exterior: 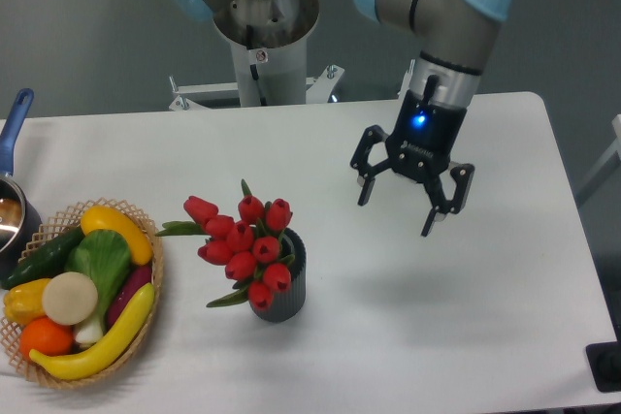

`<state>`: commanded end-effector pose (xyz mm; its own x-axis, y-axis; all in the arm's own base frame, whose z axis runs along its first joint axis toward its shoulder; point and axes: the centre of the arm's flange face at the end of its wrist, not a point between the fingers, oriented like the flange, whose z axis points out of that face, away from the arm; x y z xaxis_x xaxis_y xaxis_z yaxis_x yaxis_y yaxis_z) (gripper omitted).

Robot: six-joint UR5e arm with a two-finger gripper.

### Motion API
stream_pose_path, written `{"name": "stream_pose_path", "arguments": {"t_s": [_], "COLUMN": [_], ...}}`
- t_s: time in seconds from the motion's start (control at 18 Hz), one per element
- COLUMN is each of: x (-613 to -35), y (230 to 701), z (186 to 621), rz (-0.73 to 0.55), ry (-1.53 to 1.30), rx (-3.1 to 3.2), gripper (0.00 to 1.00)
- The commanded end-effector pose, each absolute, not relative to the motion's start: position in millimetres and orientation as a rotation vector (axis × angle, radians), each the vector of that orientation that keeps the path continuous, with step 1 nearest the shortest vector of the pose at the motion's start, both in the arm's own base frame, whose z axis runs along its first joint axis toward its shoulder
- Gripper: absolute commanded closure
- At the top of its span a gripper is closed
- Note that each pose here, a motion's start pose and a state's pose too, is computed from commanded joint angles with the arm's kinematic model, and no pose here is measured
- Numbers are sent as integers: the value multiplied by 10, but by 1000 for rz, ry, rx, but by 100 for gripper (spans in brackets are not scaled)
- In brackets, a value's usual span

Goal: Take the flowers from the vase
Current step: 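Move the open gripper toward the red tulip stems in the vase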

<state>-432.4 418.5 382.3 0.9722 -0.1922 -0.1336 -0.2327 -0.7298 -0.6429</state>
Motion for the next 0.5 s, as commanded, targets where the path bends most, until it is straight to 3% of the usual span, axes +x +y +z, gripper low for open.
{"name": "stream_pose_path", "arguments": {"t_s": [0.5], "x": [-4012], "y": [4376], "z": [3690], "rz": [16], "ry": [400], "rx": [-2365], "gripper": [0]}}
